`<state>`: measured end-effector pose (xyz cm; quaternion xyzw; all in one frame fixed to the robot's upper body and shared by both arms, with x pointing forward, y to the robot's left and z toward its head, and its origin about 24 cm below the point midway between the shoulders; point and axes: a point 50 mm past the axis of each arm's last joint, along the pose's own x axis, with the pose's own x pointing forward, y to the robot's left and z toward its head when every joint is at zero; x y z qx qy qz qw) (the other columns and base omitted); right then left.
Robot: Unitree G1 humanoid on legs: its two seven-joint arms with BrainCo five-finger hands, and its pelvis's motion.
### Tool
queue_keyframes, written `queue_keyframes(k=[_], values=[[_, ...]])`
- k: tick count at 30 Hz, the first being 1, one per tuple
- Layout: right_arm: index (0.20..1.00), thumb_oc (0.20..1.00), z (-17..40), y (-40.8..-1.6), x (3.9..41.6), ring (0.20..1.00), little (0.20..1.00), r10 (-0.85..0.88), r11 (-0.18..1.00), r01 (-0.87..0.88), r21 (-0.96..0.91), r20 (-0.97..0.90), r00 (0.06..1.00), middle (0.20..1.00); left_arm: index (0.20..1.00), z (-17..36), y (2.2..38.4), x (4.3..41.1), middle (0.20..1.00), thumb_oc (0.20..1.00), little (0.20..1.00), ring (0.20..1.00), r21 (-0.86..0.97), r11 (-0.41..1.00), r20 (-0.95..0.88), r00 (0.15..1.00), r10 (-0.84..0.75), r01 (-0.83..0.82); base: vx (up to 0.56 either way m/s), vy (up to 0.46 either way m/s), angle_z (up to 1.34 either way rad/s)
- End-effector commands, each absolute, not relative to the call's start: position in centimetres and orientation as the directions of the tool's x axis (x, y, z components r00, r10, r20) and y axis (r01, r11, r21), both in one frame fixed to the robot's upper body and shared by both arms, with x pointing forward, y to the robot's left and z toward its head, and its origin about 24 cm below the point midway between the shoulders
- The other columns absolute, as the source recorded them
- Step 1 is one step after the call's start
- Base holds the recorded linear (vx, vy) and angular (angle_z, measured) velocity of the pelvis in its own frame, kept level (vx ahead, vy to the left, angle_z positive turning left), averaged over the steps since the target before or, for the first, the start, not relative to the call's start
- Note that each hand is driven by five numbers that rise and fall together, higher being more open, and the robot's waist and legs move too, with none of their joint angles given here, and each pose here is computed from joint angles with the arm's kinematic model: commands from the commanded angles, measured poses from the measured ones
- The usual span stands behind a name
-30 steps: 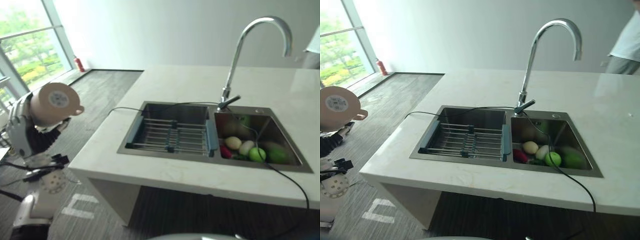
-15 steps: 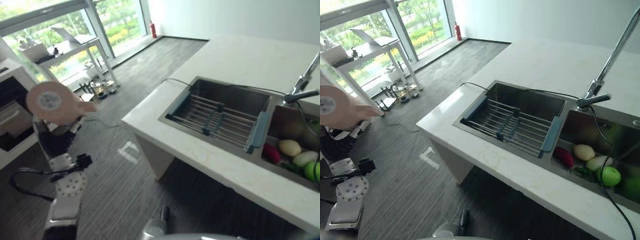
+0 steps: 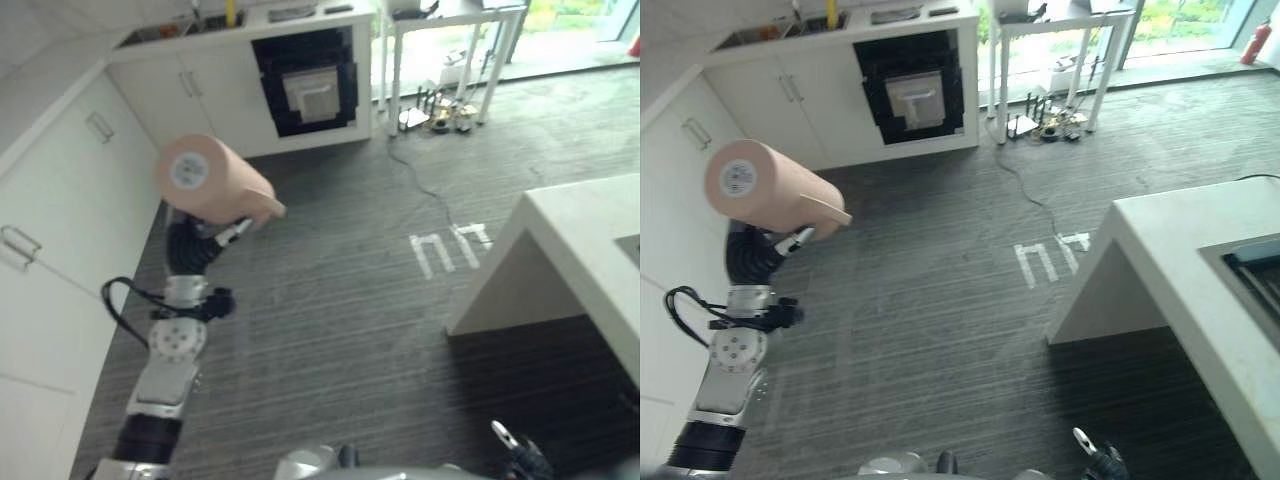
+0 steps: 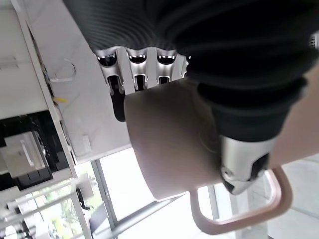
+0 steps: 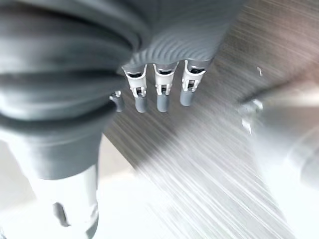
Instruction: Place the dishes in the dishwasher.
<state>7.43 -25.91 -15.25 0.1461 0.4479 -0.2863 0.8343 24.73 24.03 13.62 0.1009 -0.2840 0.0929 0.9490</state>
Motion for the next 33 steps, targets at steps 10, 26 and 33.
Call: queue_keyframes(k=[10, 26, 33], values=[[1.000, 1.000, -15.3, -22.8, 9.4, 1.000, 1.000, -0.114, 0.819, 0.528, 0.225, -0.838, 0.534, 1.000, 0.200, 14.4, 24.1, 23.4, 0.200, 0.200, 0.200, 0.200, 0.163, 0.961, 0.599, 0.796, 0.083, -0.223, -0.01, -0.063, 0.52], [1.000, 1.000, -15.4, -23.2, 8.8, 1.000, 1.000, -0.079, 0.835, 0.499, 0.234, -0.845, 0.528, 1.000, 0.200, 13.9, 20.6, 25.1, 0.200, 0.200, 0.200, 0.200, 0.239, 0.965, 0.554, 0.831, -0.045, -0.107, 0.02, -0.023, 0.41], [1.000, 1.000, -15.5, -23.0, 8.3, 1.000, 1.000, -0.060, 0.843, 0.481, 0.241, -0.846, 0.530, 1.000, 0.200, 13.7, 20.5, 24.8, 0.200, 0.200, 0.200, 0.200, 0.259, 0.961, 0.550, 0.833, -0.063, -0.099, 0.02, 0.011, -0.08]])
